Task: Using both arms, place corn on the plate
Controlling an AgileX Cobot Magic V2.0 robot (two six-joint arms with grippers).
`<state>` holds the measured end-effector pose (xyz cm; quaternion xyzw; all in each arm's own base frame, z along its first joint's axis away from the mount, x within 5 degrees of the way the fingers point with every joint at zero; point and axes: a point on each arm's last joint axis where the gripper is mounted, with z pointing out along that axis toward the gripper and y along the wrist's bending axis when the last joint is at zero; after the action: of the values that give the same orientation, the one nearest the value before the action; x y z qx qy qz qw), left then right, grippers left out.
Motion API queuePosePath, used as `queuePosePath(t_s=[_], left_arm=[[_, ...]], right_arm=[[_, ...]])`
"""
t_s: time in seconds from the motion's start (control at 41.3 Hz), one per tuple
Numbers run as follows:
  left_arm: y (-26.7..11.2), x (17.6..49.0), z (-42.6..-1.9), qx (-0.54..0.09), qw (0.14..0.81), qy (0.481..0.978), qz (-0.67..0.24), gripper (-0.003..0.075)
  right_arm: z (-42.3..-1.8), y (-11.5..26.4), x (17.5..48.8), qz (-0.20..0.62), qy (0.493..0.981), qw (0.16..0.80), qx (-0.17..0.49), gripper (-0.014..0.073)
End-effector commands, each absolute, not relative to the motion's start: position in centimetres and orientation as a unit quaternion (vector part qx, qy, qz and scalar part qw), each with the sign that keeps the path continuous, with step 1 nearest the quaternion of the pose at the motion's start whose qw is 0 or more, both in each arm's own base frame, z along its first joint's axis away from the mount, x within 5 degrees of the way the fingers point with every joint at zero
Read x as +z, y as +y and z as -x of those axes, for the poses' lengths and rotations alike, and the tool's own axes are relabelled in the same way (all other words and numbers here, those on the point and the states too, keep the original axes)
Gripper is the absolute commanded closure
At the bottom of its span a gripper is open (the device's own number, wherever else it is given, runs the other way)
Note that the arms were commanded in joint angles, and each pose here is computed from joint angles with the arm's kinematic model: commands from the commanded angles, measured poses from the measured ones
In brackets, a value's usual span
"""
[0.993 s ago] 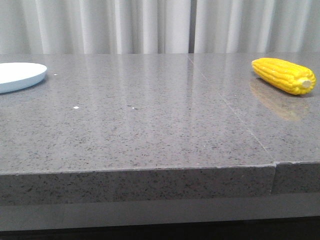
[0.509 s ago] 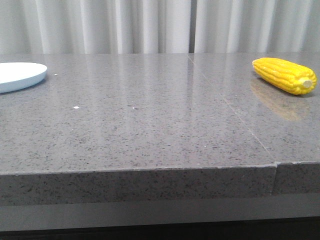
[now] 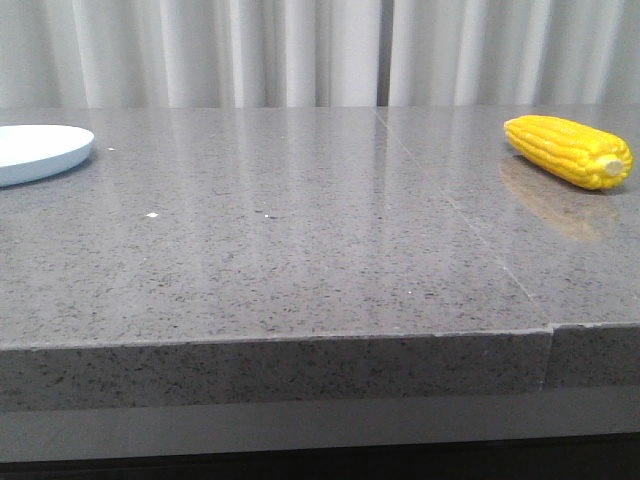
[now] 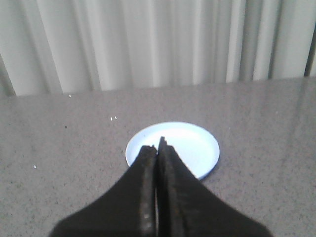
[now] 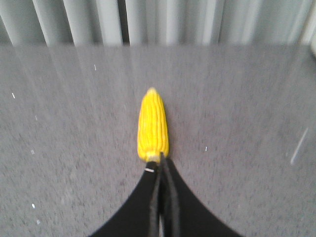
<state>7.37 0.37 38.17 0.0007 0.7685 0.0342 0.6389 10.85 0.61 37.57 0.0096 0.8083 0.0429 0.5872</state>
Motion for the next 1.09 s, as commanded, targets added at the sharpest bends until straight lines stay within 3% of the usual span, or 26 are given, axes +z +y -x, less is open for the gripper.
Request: queuePosePath(t_s=[0.0, 0.46, 0.581, 0.654, 0.727, 0.8, 0.896, 1.066], left_arm=[[0.5, 39.3, -8.7, 0.032, 0.65, 0.759, 0.003, 0.074], [0.7, 38.0, -11.8, 0.029, 0.604, 0.797, 0.003, 0.074], [0.7, 37.7, -12.3, 0.032, 0.593, 0.805, -0.001, 0.072], [0.8, 37.6, -12.5, 0.037, 0.588, 0.808, -0.003, 0.0634], [0.8, 37.5, -12.6, 0.041, 0.583, 0.811, -0.005, 0.0469], [0.8, 37.4, -12.6, 0.041, 0.581, 0.813, -0.005, 0.0295], [0.8, 37.4, -12.6, 0.037, 0.579, 0.815, -0.003, 0.0191], [0.8, 37.2, -13.0, 0.04, 0.566, 0.824, -0.005, 0.0185]], right_arm=[[-12.6, 0.6, 38.3, -0.004, 0.804, 0.594, 0.031, 0.0663], [-17.5, 0.7, 35.3, -0.005, 0.859, 0.511, 0.028, 0.0651], [-17.9, 0.7, 34.9, -0.005, 0.864, 0.503, 0.027, 0.0494], [-18.0, 0.7, 34.9, -0.005, 0.864, 0.502, 0.027, 0.033], [-18.0, 0.7, 34.9, -0.005, 0.864, 0.503, 0.027, 0.0145], [-18.0, 0.7, 34.9, -0.005, 0.864, 0.503, 0.027, 0.0031], [-18.0, 0.7, 34.9, -0.005, 0.864, 0.503, 0.027, -0.0019], [-18.0, 0.7, 34.9, -0.005, 0.864, 0.503, 0.027, -0.0019]])
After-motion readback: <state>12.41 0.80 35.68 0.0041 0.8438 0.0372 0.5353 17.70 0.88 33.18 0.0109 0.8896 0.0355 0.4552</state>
